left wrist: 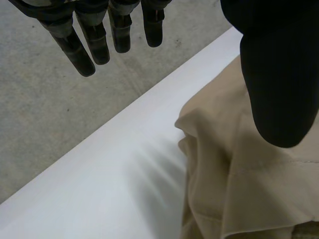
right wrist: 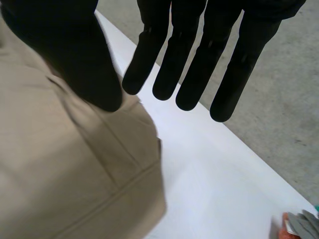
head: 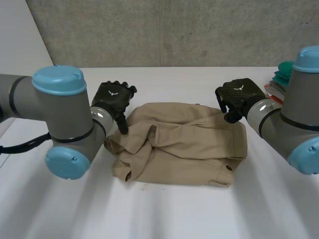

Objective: Fold the laundry.

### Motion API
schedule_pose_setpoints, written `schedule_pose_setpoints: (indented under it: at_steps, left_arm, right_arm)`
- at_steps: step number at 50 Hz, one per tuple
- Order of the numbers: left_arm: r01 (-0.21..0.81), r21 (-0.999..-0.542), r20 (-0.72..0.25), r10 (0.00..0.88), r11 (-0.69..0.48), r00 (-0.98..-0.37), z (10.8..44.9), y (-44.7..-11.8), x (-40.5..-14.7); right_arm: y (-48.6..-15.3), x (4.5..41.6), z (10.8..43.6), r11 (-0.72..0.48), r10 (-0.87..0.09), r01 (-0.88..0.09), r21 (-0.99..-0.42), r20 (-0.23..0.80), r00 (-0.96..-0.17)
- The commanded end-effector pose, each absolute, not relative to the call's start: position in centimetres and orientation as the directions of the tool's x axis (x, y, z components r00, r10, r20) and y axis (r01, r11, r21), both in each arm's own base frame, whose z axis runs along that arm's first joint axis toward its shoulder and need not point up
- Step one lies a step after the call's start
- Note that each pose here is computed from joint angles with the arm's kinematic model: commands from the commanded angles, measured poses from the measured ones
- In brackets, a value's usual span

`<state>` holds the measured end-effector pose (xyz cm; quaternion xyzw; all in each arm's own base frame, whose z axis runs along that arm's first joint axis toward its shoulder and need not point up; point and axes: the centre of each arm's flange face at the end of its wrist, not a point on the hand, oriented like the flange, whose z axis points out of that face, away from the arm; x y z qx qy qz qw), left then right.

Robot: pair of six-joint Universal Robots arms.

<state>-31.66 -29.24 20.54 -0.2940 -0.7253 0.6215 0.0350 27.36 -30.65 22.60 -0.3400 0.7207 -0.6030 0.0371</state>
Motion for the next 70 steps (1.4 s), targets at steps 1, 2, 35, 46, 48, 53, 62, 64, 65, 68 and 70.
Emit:
schedule_pose_setpoints:
  at_steps: [1,2,35,46,48,53,62,64,65,68,70]
  left_arm:
    - [0.377,-0.923,-0.3,0.465,0.082,-0.833,20.9,-29.5,-31.1]
    - [0.374,-0.923,-0.295,0.465,0.087,-0.835,20.9,-29.6,-31.1]
    - [0.245,-0.969,-0.236,0.355,-0.018,-0.905,32.9,-29.5,-28.0]
    - [0.133,-0.953,-0.242,0.416,-0.274,-0.877,43.2,-22.6,-24.1]
    - [0.108,-0.941,-0.24,0.407,-0.321,-0.881,45.0,-21.4,-23.2]
    - [0.045,-0.926,-0.208,0.408,-0.375,-0.889,47.8,-20.1,-22.4]
    - [0.044,-0.952,-0.175,0.42,-0.302,-0.891,45.9,-25.2,-24.0]
    - [0.065,-0.967,-0.166,0.421,-0.246,-0.892,43.8,-28.0,-24.8]
    - [0.071,-0.971,-0.164,0.419,-0.228,-0.893,43.1,-28.8,-25.0]
    - [0.102,-0.984,-0.156,0.43,-0.145,-0.889,39.6,-32.3,-26.2]
    - [0.117,-0.987,-0.153,0.434,-0.109,-0.888,37.6,-34.1,-26.8]
  right_arm:
    - [-32.8,26.5,21.3,0.065,-0.499,-0.424,-0.903,0.338,-0.798]
    - [-33.0,26.4,21.1,0.076,-0.497,-0.419,-0.905,0.33,-0.802]
    - [-30.5,26.2,29.2,-0.167,-0.444,-0.323,-0.932,0.363,-0.819]
    - [-24.3,23.6,39.7,-0.373,-0.391,-0.288,-0.882,0.431,-0.813]
    - [-23.4,23.0,41.8,-0.421,-0.367,-0.266,-0.867,0.431,-0.825]
    - [-22.5,22.2,44.7,-0.475,-0.341,-0.203,-0.856,0.392,-0.854]
    - [-24.8,23.3,43.5,-0.424,-0.386,-0.174,-0.889,0.351,-0.853]
    - [-25.3,24.8,42.2,-0.395,-0.424,-0.176,-0.902,0.349,-0.836]
    - [-25.6,25.2,41.7,-0.383,-0.431,-0.18,-0.906,0.348,-0.833]
    - [-27.4,26.5,39.6,-0.336,-0.418,-0.213,-0.918,0.348,-0.839]
    - [-28.5,27.0,38.5,-0.312,-0.406,-0.231,-0.922,0.349,-0.844]
